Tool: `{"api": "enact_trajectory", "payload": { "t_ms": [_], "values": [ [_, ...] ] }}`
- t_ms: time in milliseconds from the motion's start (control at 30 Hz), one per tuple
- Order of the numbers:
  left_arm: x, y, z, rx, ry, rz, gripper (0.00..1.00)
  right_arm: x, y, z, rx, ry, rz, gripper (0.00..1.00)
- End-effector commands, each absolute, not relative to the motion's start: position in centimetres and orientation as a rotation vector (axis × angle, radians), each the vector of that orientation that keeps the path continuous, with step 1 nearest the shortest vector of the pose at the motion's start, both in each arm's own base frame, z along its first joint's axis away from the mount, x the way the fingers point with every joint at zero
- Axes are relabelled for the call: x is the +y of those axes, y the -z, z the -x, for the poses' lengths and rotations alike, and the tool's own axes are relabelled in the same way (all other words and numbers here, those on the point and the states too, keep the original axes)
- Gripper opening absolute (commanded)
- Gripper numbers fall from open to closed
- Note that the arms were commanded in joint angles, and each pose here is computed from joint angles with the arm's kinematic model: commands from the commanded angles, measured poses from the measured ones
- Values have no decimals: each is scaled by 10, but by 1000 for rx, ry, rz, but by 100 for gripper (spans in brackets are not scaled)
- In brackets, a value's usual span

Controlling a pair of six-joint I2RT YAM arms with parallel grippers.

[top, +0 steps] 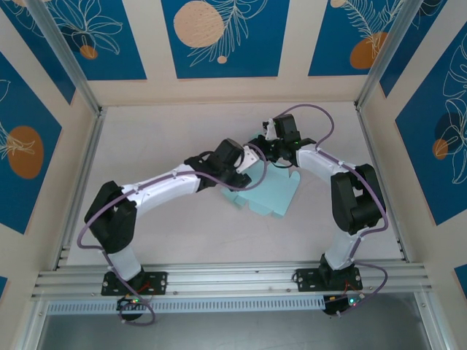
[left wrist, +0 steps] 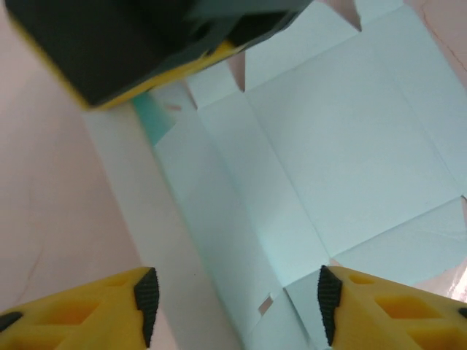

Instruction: Fold the paper box

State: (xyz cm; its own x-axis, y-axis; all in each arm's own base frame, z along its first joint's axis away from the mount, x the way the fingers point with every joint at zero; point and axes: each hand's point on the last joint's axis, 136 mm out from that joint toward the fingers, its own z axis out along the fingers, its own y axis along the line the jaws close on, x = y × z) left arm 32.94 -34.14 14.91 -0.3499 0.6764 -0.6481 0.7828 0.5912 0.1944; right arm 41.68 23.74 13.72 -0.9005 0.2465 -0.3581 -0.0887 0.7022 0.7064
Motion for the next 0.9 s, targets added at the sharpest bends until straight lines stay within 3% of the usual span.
{"api": "enact_trajectory", "payload": {
  "t_ms": [0,300,533,800,867],
  "values": [
    [-333,-163,-352,2012,7,-1110,55,236,-153,-420,2437,-1084,-132,19],
    [-340,-142,-352,1940,-183,-1200,42,236,-150,-420,2439,-1093,-200,19],
    [-341,-136,-352,1918,-249,-1213,41,236,-147,-423,2429,-1099,-254,18],
    [-334,-132,-365,1822,-412,-1202,5,237,-141,-422,2426,-1096,-310,18],
    [-331,-131,-369,1773,-470,-1210,0,238,-138,-423,2421,-1097,-346,18]
  ]
}}
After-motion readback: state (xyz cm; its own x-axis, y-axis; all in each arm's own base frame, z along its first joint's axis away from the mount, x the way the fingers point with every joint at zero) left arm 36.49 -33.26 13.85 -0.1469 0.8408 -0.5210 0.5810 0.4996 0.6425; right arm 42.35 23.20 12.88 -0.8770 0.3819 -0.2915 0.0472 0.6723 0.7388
